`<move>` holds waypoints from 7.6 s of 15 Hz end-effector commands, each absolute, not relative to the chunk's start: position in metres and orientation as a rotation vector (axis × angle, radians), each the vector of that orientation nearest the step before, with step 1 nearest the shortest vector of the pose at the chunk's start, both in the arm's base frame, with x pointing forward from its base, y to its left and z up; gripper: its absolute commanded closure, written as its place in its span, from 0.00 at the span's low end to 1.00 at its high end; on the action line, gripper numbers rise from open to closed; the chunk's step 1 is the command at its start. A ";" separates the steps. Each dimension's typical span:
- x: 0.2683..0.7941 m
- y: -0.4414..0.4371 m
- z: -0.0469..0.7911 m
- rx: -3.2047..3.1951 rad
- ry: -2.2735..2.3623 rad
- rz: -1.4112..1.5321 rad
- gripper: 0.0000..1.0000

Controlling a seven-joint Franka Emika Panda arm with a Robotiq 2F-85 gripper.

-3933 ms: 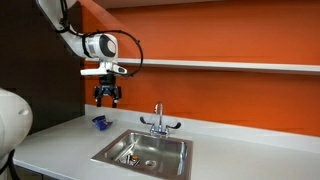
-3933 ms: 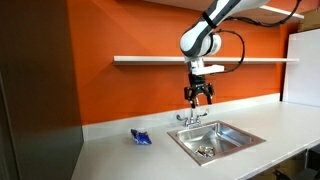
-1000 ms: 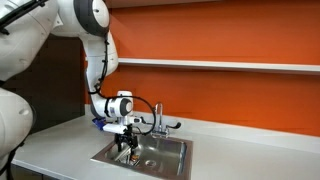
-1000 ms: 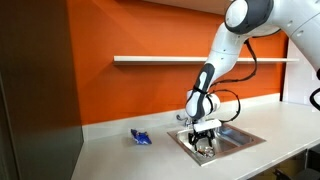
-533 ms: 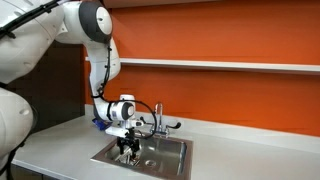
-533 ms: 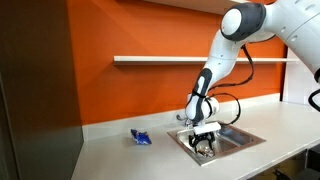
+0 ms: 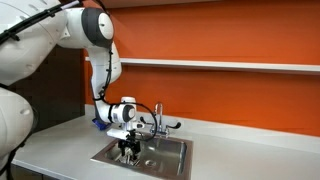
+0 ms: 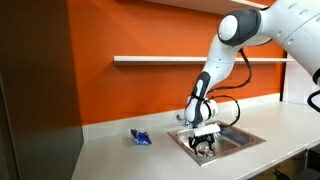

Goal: Remove the snack packet from the sink

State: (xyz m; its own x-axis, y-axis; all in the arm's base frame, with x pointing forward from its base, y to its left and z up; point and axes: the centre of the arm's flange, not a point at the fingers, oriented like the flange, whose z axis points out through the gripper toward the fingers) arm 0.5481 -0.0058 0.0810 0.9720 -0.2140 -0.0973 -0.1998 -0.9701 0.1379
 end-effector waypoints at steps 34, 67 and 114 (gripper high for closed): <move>0.567 -0.016 0.056 3.001 -0.385 -0.170 0.58; 0.585 0.021 0.159 2.950 -0.391 -0.020 0.98; 0.502 0.270 0.179 2.937 0.461 -0.048 0.15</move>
State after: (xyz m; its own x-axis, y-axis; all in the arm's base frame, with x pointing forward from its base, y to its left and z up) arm 0.4980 0.2678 0.1718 0.9555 0.2911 -0.0476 0.2949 -0.9425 0.1570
